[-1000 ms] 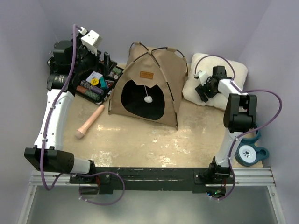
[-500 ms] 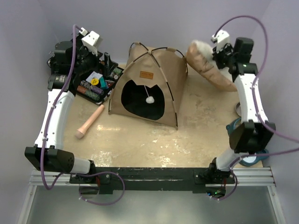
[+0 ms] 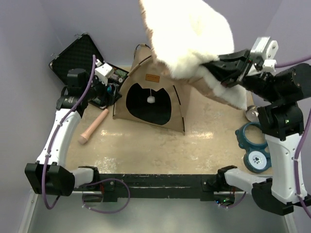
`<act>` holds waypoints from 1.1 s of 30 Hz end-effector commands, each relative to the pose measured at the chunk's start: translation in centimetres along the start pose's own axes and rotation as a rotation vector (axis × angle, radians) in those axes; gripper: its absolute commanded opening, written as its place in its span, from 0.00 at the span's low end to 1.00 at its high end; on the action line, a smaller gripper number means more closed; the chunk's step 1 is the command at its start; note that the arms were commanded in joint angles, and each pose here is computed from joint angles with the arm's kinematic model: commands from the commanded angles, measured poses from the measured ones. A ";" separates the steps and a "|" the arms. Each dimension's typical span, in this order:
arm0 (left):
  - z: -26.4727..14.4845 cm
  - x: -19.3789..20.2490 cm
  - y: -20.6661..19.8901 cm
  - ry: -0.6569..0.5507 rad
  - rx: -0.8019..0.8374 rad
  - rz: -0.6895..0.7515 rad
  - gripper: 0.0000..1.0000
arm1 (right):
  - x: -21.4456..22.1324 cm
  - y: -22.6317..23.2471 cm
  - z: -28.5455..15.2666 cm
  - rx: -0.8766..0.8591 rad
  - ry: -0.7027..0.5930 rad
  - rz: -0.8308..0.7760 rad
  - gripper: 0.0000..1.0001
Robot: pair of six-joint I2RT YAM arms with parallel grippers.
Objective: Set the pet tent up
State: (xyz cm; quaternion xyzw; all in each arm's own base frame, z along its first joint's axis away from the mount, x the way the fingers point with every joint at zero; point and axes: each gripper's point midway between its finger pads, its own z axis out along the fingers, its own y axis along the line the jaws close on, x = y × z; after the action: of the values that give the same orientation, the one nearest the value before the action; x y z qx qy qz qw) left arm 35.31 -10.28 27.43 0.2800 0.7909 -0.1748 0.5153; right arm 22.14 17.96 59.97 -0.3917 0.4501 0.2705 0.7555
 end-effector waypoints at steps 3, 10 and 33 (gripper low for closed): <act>2.1 0.6 1.6 0.003 -0.046 -0.152 0.85 | 3.3 8.4 2.6 -0.274 0.031 0.264 0.00; 7.0 1.6 0.0 -0.010 0.149 -0.379 0.73 | 15.5 9.9 2.4 -0.172 0.257 0.211 0.00; 0.7 -1.4 0.3 -0.087 0.279 -0.155 0.94 | 18.7 13.0 -5.1 -0.335 0.318 -0.162 0.00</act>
State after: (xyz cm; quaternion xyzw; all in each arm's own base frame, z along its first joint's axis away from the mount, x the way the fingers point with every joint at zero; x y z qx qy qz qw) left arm 42.74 -12.62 24.54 0.2129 0.7949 -0.3356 0.4585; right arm 26.24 20.98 38.33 -0.4807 0.5618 0.1301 0.6606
